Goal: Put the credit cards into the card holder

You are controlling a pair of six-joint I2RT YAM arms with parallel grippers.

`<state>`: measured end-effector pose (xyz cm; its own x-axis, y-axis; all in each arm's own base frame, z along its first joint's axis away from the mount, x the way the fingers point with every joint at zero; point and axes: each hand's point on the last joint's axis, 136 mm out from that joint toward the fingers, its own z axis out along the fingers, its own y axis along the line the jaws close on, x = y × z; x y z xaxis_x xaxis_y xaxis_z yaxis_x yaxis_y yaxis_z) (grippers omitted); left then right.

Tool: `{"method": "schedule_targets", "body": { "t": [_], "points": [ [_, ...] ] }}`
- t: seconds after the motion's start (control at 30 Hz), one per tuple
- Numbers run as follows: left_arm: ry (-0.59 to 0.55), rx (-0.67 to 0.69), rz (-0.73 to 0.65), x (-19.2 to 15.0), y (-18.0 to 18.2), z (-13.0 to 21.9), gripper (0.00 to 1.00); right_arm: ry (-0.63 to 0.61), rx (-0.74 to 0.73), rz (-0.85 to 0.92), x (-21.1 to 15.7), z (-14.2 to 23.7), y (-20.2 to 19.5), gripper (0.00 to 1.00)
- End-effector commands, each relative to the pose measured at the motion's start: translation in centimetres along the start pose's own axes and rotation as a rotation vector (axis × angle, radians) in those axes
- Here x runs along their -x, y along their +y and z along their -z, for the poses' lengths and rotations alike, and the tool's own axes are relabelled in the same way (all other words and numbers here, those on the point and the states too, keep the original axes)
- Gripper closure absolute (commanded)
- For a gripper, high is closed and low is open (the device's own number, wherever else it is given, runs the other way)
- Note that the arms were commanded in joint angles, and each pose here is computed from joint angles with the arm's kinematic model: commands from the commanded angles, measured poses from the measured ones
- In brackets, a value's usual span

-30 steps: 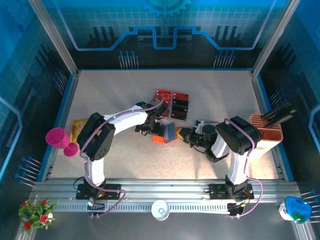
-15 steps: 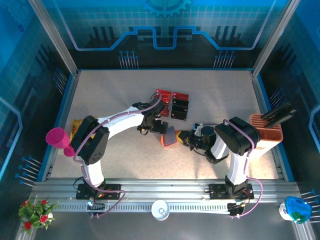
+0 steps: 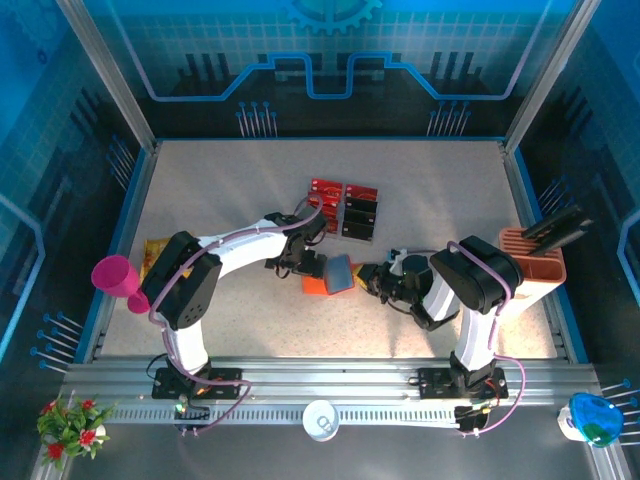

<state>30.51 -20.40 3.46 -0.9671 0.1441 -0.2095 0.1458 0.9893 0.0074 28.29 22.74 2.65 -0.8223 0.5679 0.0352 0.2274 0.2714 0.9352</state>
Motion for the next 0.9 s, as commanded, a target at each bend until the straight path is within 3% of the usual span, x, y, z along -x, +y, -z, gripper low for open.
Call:
{"method": "schedule_targets", "body": {
  "t": [0.0, 0.13, 0.4, 0.5, 0.67, 0.87],
  "points": [
    [0.016, 0.050, -0.047, -0.3, 0.6, -0.1, 0.01, -0.013, -0.013, 0.027, -0.2, 0.3, 0.2, 0.76],
    [0.009, 0.054, -0.062, 0.2, 0.5, 0.1, 0.01, -0.016, -0.030, 0.059, 0.2, 0.9, 0.8, 0.63],
    [0.004, 0.050, -0.067, 0.4, 0.4, 0.2, 0.01, -0.018, -0.183, 0.208, 1.6, 3.7, 3.3, 0.53],
    [-0.003, 0.050, -0.070, 0.6, 0.4, 0.3, 0.01, 0.016, -0.261, 0.302, 1.5, 4.6, 4.9, 0.60],
    [-0.013, 0.046, -0.075, 0.9, 0.2, 0.4, 0.01, 0.108, -0.304, 0.410, 0.9, 3.9, 7.0, 0.84],
    [-0.011, 0.037, -0.078, 0.9, 0.1, 0.8, 0.01, 0.209, -0.303, 0.482, -1.1, 0.6, 8.7, 0.95]
  ]
}}
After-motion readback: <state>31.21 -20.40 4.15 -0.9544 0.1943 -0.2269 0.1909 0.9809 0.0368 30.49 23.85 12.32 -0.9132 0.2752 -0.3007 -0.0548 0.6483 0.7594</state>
